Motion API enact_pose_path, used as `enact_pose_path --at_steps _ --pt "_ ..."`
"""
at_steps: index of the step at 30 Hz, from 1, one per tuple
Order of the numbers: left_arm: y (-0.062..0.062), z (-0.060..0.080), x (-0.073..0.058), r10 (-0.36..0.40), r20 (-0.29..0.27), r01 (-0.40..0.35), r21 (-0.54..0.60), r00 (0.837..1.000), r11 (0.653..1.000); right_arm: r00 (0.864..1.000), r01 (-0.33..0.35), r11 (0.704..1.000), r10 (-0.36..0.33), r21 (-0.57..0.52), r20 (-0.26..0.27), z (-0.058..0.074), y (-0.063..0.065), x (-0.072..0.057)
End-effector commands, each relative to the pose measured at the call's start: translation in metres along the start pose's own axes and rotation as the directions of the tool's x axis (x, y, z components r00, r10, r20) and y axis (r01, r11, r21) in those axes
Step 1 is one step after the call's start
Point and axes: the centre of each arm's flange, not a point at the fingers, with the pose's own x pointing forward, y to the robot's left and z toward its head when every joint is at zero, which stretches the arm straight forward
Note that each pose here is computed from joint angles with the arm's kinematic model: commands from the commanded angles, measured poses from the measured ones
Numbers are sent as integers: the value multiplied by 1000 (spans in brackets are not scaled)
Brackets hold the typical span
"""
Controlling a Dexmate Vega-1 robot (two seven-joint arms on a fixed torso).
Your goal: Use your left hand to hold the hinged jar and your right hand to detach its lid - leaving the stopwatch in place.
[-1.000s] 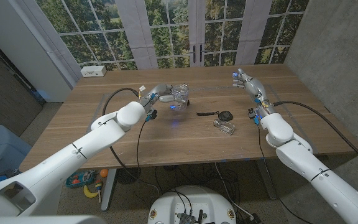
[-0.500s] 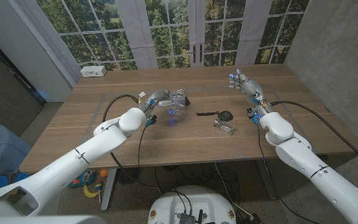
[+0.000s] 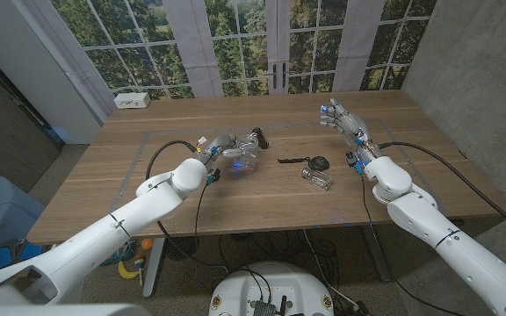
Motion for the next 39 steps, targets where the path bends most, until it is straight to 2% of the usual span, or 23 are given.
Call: enact_pose_path --at_steps 1,8,14,24,36,39 --pt "-2 -3 0 35 -18 -33 78 999 996 1000 -1 1000 1 13 -19 -5 3 8" --pt "0 -5 2 7 -39 -2 103 999 995 1000 -3 1000 3 6 -18 -5 5 13" --pt "4 2 0 -14 -92 31 187 996 982 1000 1 1000 -1 2 -15 -5 6 16" --pt "12 4 -1 -40 -177 86 258 983 962 1000 0 1000 0 -16 -12 -4 7 20" --pt "30 3 -8 -85 -243 144 241 966 960 1000 9 1000 -9 -9 -4 -6 7 23" --pt "35 2 -10 -91 -233 140 205 968 969 1000 8 1000 -8 -9 -4 -6 8 23"
